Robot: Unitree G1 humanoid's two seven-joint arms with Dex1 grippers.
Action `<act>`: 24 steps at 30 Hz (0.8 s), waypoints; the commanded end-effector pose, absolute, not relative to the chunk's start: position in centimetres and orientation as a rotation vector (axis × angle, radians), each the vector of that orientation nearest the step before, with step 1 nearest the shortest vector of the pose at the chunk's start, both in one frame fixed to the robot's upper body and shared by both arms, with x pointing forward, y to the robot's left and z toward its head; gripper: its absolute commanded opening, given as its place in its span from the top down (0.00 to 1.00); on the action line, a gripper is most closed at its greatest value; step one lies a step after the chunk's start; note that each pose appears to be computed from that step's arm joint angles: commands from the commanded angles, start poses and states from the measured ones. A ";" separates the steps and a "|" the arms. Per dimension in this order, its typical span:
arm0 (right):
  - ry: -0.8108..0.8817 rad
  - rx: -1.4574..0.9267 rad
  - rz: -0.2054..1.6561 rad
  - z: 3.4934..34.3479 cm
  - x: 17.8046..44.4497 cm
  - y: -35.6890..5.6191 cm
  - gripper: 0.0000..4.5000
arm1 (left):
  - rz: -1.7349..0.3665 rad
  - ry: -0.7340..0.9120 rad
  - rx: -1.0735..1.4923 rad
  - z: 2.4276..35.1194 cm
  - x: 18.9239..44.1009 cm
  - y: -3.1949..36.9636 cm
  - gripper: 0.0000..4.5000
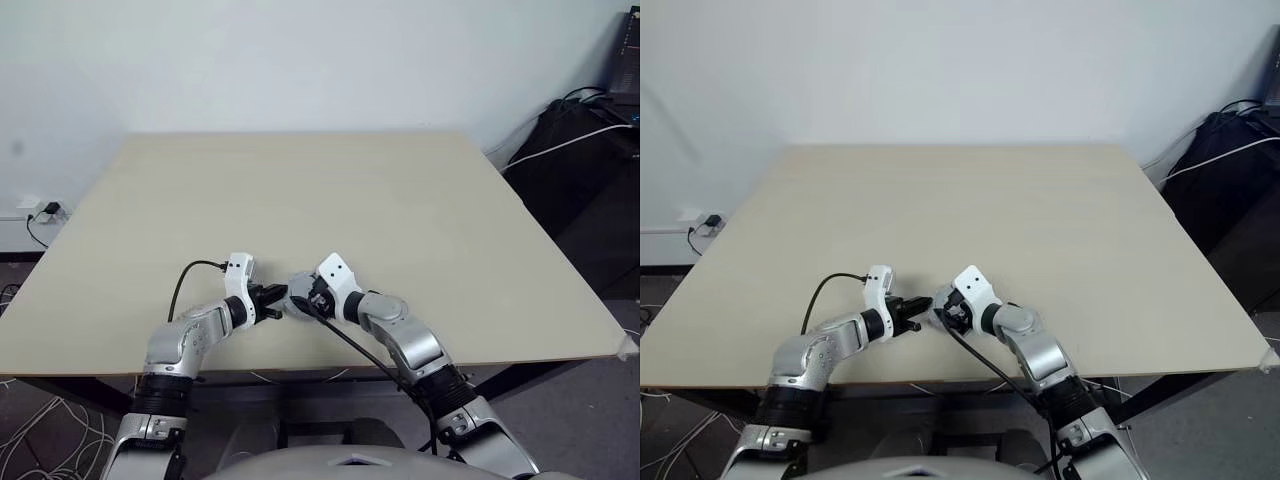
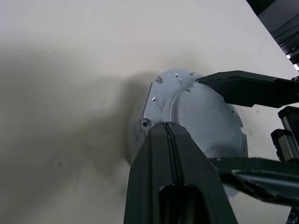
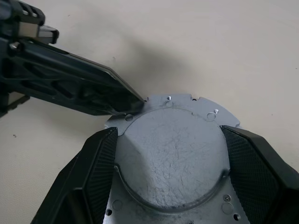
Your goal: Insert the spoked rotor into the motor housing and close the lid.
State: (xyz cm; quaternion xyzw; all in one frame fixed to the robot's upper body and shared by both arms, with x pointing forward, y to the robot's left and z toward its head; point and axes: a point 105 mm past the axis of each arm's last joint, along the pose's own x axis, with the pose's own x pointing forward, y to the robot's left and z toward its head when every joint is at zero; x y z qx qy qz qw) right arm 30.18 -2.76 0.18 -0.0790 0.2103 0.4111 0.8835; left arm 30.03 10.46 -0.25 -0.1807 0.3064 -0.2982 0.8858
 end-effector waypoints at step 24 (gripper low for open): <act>0.444 -0.199 0.838 0.3 29.5 -4.2 0.01 | -0.681 0.757 -0.261 -2.3 29.3 8.0 1.00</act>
